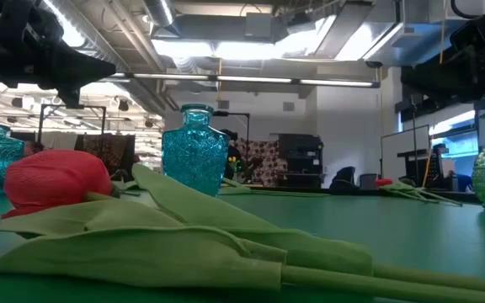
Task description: Sort flowers into vase by color
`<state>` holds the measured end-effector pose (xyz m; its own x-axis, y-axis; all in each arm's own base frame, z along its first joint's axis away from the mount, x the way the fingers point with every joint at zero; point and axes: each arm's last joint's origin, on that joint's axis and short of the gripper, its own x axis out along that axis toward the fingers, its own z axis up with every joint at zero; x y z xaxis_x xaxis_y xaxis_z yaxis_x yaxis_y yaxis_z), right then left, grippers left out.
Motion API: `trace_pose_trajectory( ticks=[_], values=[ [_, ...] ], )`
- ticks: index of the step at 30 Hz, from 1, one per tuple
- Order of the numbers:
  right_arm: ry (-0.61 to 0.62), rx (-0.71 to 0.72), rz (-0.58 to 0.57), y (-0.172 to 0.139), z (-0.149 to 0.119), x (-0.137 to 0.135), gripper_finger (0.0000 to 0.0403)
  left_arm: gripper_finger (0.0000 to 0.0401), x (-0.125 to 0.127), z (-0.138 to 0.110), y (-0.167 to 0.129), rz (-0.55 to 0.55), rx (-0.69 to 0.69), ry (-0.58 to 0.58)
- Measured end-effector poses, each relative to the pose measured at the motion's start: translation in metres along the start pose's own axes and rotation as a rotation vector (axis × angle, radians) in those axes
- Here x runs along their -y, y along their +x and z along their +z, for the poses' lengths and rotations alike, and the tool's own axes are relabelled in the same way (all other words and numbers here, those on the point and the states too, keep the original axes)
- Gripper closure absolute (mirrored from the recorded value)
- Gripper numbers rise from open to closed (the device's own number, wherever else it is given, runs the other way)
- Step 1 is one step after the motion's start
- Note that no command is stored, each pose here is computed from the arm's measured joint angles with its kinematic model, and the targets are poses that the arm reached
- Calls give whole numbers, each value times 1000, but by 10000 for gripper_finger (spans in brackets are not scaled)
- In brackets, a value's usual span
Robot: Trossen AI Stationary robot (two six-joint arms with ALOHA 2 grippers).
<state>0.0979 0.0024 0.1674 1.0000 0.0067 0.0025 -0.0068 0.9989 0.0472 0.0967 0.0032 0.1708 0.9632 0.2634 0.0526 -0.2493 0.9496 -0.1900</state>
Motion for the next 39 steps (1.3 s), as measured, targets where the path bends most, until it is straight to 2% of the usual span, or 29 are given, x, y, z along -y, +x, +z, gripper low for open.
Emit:
trace_pose_trajectory(
  ticks=[20,34,39],
  values=[
    [0,-16,11,1,-1,1,379,401,0,0,0,0,0,0],
    [1,-13,-182,1,-1,16,379,401,0,0,0,1,0,0],
    [0,-5,-191,1,0,17,379,401,-3,1,0,101,23,61]
  ],
)
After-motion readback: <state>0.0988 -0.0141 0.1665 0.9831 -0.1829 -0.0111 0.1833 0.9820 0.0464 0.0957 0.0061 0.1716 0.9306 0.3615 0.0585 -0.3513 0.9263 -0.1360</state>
